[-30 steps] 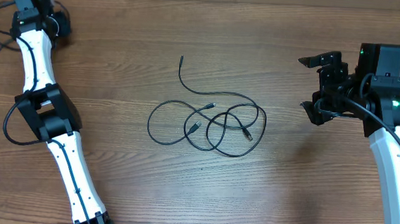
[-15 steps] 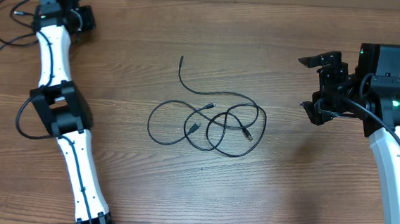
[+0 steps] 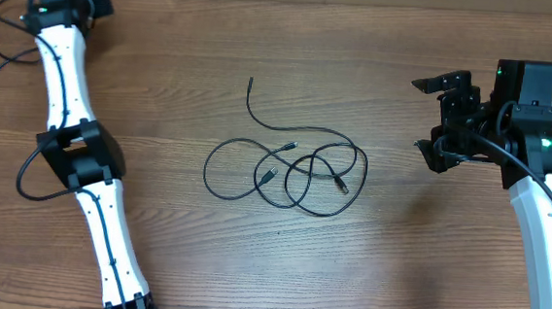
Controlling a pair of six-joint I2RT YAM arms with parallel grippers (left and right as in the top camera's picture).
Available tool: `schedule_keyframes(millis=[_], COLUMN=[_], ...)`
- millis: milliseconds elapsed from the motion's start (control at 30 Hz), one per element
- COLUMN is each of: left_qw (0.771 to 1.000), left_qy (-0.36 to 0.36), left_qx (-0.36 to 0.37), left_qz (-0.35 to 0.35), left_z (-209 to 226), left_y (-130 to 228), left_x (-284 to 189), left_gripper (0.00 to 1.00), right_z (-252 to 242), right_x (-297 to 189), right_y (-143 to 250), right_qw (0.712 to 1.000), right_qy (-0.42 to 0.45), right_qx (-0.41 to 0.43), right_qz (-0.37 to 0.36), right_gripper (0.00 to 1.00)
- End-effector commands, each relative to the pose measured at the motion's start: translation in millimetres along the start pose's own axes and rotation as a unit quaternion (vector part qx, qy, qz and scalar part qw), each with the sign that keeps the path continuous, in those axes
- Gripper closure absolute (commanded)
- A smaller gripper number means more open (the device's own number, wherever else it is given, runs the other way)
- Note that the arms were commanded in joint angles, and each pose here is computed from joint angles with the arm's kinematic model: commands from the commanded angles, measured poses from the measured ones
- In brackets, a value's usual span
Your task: Untangle cables
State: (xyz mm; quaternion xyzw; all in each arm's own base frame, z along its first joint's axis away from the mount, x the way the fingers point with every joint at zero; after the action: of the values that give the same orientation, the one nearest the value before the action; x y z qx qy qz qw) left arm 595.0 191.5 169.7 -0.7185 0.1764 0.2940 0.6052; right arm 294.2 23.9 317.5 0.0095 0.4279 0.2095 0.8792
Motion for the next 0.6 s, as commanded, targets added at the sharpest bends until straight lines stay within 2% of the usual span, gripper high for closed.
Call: schedule_keyframes(millis=[0,67,333,567], left_qw=[0.998,0.996,0.992,0.987], left_qy=[-0.058,-0.071,-0.063,0.003], left_qx=[0.024,0.036,0.083,0.137], left_qz=[0.008,0.027,0.075,0.089], left_z=[21.7,30.0,39.7,33.2], left_y=[-3.7,5.9,40.4,57.1], left_x=[-11.8,-6.4,19.9,31.4], left_gripper=[0.26,0.00,0.00,0.01], right_z=[2.9,2.9,2.9,2.9], right_x=[-3.0,-3.0,-3.0,-3.0], right_y=[-0.7,-0.7,-0.7,-0.7], right_qw=[1.000,1.000,1.000,1.000], right_qy=[-0.005,-0.005,-0.005,-0.005], right_qx=[-0.006,-0.006,-0.006,-0.006], right_qz=[-0.009,-0.009,-0.009,-0.009], right_gripper=[0.00,0.00,0.00,0.00])
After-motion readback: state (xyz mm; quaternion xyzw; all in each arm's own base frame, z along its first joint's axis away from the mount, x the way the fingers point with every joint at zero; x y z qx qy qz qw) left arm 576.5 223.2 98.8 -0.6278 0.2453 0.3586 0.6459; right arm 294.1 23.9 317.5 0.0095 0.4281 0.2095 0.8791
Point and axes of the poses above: each gripper's point midway between its finger pads, its own x axis out along the fingers, its own z axis along the line the jaws close on, y = z × x, the point moved 10 cm from there along -x, back along the fingers, and after that the axes turned 5 degrees about x, right-handed, at the moved point
